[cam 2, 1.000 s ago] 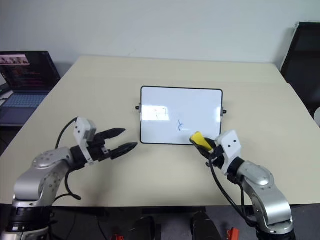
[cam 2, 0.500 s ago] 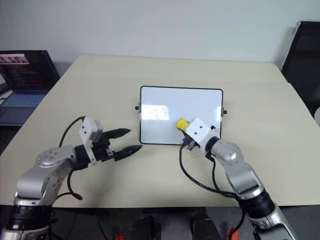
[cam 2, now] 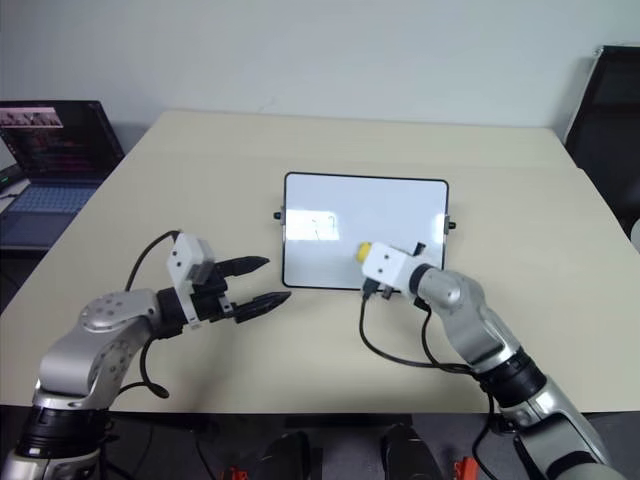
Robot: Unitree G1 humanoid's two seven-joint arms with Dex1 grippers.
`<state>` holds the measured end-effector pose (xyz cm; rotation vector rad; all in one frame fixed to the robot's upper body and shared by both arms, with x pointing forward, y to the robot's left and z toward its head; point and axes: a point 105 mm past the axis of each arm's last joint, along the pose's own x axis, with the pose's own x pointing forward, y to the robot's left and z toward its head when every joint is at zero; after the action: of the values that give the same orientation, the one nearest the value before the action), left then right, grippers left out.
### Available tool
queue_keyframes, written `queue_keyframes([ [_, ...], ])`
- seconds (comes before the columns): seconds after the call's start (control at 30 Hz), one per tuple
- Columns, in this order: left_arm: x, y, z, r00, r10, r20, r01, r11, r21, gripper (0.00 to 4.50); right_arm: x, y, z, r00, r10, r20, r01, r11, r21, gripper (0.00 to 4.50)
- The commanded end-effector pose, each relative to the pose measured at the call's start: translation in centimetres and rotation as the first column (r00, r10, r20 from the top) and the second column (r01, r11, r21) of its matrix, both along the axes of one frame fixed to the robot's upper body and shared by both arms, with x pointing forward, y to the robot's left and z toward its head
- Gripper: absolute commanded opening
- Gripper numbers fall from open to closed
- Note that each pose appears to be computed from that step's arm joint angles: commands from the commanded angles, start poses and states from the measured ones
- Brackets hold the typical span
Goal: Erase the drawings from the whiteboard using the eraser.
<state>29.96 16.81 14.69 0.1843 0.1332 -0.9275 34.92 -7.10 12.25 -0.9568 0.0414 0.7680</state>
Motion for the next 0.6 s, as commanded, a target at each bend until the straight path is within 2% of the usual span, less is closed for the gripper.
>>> queue_keyframes([
  [0.03,0.0,-0.6,1.3,0.999,-0.025,0.046,0.025,1.0,0.003,4.5,0.3,-1.2,-1.2,1.0,-0.025,-0.006,0.024,0.994,-0.103,1.11],
  [0.1,0.1,-0.7,1.4,0.999,-0.028,0.047,0.028,1.0,0.002,4.5,1.4,-1.4,0.4,0.994,-0.071,0.089,0.078,0.993,-0.084,1.11],
  [0.17,0.1,-0.8,1.4,0.998,-0.03,0.046,0.03,1.0,0.001,4.5,2.5,-1.5,2.6,0.975,-0.127,0.182,0.131,0.991,-0.008,1.11],
  [0.27,0.1,-0.6,1.3,0.999,-0.031,0.043,0.031,1.0,-0.001,4.5,2.9,-1.0,3.7,0.967,-0.143,0.212,0.136,0.99,0.047,1.11],
  [0.47,0.1,-0.5,1.3,0.999,-0.03,0.041,0.03,1.0,-0.004,4.5,1.4,-0.4,0.3,0.996,-0.084,0.042,0.085,0.996,-0.016,1.11],
  [0.6,0.1,-0.3,1.3,0.999,-0.024,0.037,0.024,1.0,-0.005,4.5,-0.5,-0.2,-1.9,0.997,-0.008,-0.071,0.003,0.997,-0.076,1.11],
])
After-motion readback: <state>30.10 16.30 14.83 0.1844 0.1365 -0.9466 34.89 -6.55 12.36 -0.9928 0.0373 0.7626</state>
